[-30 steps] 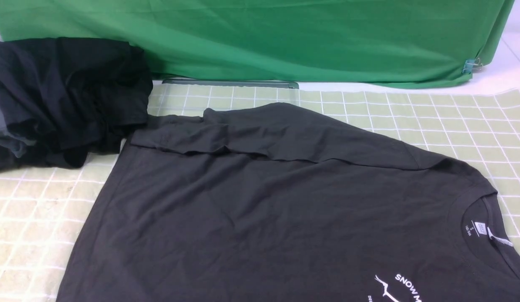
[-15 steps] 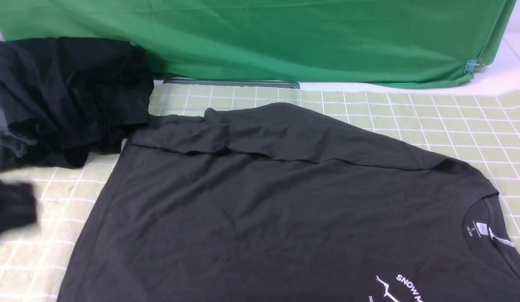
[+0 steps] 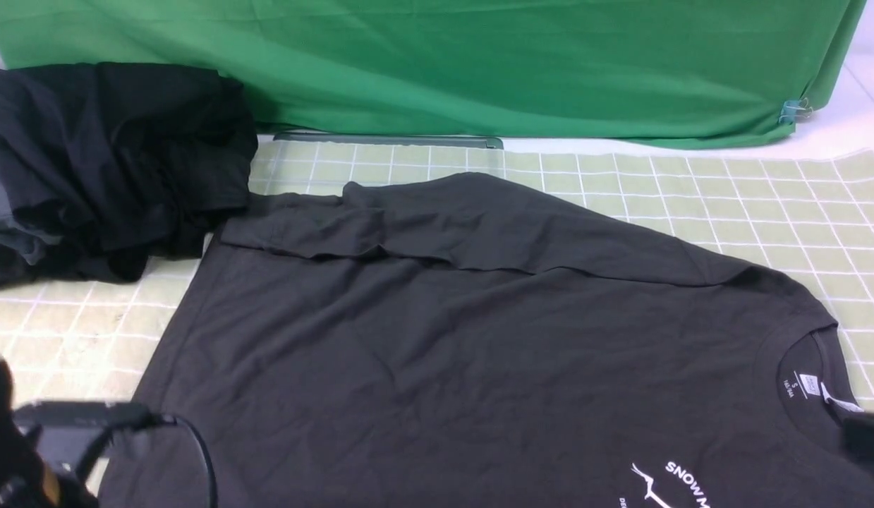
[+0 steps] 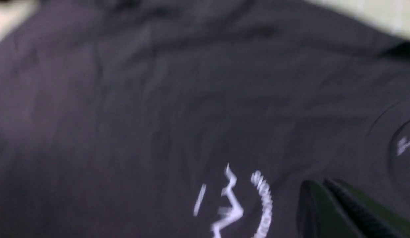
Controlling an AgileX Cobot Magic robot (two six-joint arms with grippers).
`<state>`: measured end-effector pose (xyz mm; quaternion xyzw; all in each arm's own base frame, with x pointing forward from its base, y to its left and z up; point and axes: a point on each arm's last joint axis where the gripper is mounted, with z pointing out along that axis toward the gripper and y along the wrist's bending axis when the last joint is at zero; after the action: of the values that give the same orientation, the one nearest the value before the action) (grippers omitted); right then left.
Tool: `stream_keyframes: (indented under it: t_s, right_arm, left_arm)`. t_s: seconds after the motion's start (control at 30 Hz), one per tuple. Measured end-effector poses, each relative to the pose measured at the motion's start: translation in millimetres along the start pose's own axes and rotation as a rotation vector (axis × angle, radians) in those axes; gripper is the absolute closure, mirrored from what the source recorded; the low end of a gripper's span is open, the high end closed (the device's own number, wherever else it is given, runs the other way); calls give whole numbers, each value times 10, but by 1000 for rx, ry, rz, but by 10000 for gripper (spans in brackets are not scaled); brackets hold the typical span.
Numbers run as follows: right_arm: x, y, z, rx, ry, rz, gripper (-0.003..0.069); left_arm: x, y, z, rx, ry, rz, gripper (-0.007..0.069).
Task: Fold a long-sleeved shirt over a green coffee tablecloth.
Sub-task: 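Grasp the left edge of the dark T-shirt lying flat on the table, then fold the left side of the black T-shirt inward over its body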
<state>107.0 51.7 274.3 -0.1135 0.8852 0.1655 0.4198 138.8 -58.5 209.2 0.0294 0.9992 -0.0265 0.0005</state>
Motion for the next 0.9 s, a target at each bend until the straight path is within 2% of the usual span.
stream_keyframes:
  t_s: [0.17, 0.3, 0.43, 0.47, 0.57, 0.67, 0.8, 0.9]
  right_arm:
    - [22, 28, 263, -12, 138, -4, 648]
    - [12, 39, 403, -17, 172, -7, 648]
    - [-28, 39, 422, -17, 134, -6, 648]
    - [-37, 39, 423, -17, 124, -6, 648]
    - [-46, 39, 425, -17, 114, -5, 648]
    - [-47, 39, 426, -17, 113, -5, 648]
    - [-51, 40, 427, -18, 109, -3, 645]
    - [-51, 40, 427, -18, 109, -3, 642]
  left_arm:
    - [-1, 54, 115, -55, -41, 19, 533]
    - [-47, 65, 185, -87, -19, 27, 333]
    - [-137, 42, 308, -97, 10, 30, 190]
    - [-160, 35, 348, -97, 16, 30, 164]
    - [-192, 21, 421, -97, 42, 28, 147]
    - [-207, 6, 472, -91, 65, 17, 191]
    - [-206, -22, 494, -64, 81, -10, 395]
    - [-196, -25, 477, -66, 103, -9, 575]
